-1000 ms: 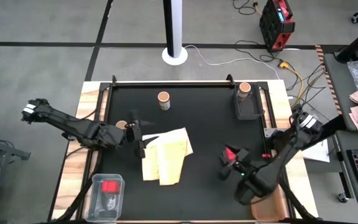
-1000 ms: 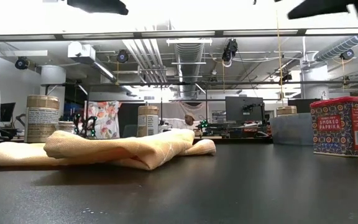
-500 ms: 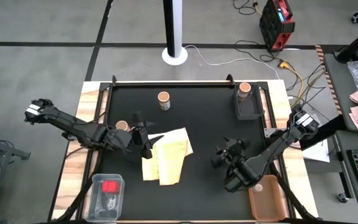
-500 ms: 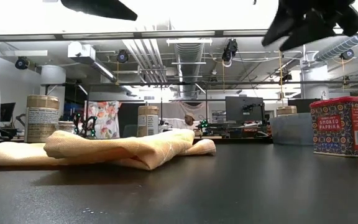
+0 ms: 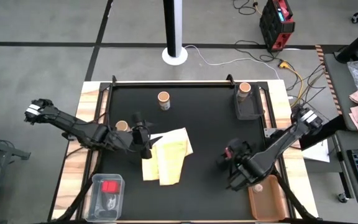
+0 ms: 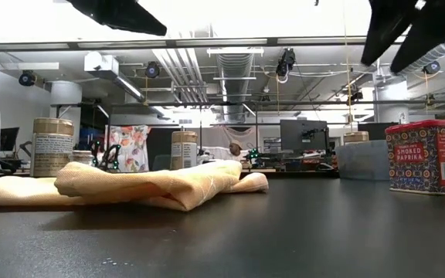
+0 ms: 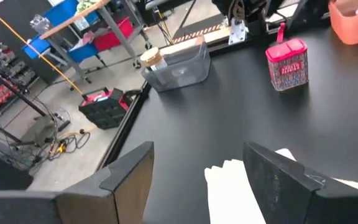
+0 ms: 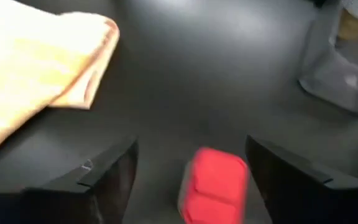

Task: Sort spices by type
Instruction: Put the red spice can into the transparent bin

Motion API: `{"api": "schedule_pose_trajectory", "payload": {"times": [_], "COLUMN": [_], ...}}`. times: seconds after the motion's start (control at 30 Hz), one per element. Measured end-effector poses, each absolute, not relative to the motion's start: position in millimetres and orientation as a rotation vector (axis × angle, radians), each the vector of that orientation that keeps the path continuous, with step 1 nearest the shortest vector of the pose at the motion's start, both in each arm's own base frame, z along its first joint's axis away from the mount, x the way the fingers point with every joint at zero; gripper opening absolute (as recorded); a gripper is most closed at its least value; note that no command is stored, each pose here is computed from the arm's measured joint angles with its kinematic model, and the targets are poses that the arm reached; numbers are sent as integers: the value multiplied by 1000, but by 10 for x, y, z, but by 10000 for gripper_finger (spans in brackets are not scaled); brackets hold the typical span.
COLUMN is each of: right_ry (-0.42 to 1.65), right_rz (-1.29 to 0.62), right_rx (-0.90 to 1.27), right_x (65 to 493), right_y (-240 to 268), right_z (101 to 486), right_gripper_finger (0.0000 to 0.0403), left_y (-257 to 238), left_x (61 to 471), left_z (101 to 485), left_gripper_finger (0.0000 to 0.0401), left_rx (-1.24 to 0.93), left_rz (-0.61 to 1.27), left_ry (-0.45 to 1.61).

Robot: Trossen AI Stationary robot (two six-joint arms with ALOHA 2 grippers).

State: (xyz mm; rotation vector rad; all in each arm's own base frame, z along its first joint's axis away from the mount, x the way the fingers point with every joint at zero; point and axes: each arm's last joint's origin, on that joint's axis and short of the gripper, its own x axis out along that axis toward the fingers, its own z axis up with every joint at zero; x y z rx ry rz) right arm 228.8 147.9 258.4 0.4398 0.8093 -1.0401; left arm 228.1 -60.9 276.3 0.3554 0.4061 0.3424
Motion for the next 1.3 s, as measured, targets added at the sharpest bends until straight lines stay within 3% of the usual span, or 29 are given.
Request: {"api": "schedule_pose_trajectory", "payload": {"times": [0.2,0.43,0.83,1.3], "right_ry": [993,1185,1236,1291], "right_rz": [-1051,-1069,-1044,-954], "right_rx": [622,736,735,699], "right_x": [2193,2236,2278,2368], "right_y": [1303,1195,1197,1003], "right_z": [2857,2817,2651,2253], "right_gripper_finger": [329,348,350,348], "left_y": [-601,-600,-717,-903], "left_x": [2259,2257,2289,2251], "left_z": [2716,2731,2808,2858], "left_gripper_finger": [230,230,230,230], "left_rx": [365,372,275,161], "left_rz": [342,339,-27,-82], "left_ry": [453,456,435,363]}}
